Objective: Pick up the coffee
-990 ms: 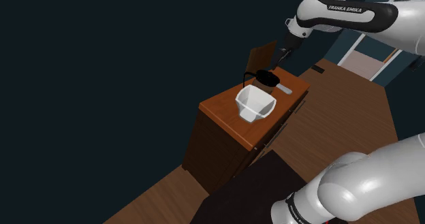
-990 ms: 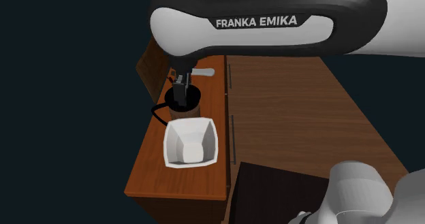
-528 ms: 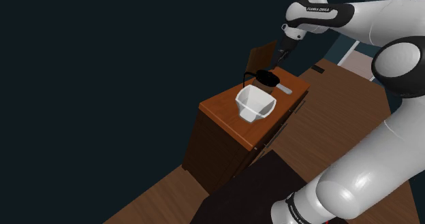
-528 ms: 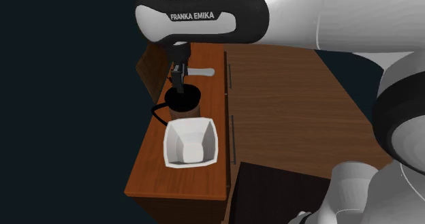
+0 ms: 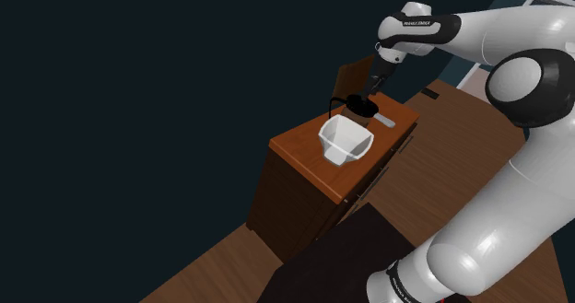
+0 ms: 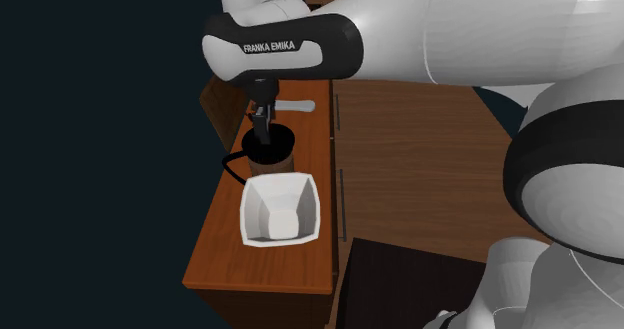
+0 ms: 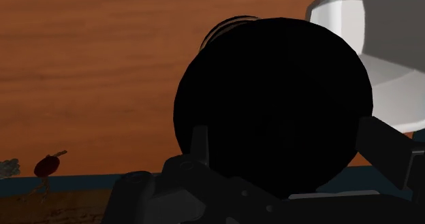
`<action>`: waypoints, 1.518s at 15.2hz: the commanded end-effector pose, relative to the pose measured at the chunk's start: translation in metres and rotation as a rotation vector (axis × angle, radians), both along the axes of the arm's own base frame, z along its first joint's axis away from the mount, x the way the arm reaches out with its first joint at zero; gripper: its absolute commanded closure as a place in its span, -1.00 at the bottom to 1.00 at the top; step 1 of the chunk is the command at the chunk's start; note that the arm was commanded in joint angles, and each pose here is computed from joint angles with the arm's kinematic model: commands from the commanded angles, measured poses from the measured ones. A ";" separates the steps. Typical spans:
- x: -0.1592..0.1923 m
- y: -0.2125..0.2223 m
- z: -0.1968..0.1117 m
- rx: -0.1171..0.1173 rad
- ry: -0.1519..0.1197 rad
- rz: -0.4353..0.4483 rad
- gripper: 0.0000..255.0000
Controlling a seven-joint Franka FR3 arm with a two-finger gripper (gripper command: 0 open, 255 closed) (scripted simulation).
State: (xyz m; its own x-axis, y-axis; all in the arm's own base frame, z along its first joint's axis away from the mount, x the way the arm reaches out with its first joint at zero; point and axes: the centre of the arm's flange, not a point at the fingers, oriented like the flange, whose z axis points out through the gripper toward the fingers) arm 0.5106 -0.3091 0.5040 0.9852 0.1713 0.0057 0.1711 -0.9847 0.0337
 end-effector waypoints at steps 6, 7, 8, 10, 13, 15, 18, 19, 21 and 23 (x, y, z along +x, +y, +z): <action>-0.001 0.000 -0.010 0.000 0.000 0.000 1.00; -0.001 0.000 -0.010 0.000 0.000 0.000 1.00; -0.001 0.000 -0.010 0.000 0.000 0.000 1.00; -0.001 0.000 -0.010 0.000 0.000 0.000 1.00; -0.001 -0.001 -0.004 0.000 0.000 0.000 1.00; -0.001 -0.001 0.007 0.000 0.000 0.000 1.00; -0.001 -0.001 0.022 0.000 0.000 0.000 1.00; -0.001 -0.001 0.028 0.000 0.000 0.000 1.00; -0.001 -0.001 0.038 0.000 0.000 0.000 1.00; -0.001 -0.001 0.049 0.000 0.000 0.000 1.00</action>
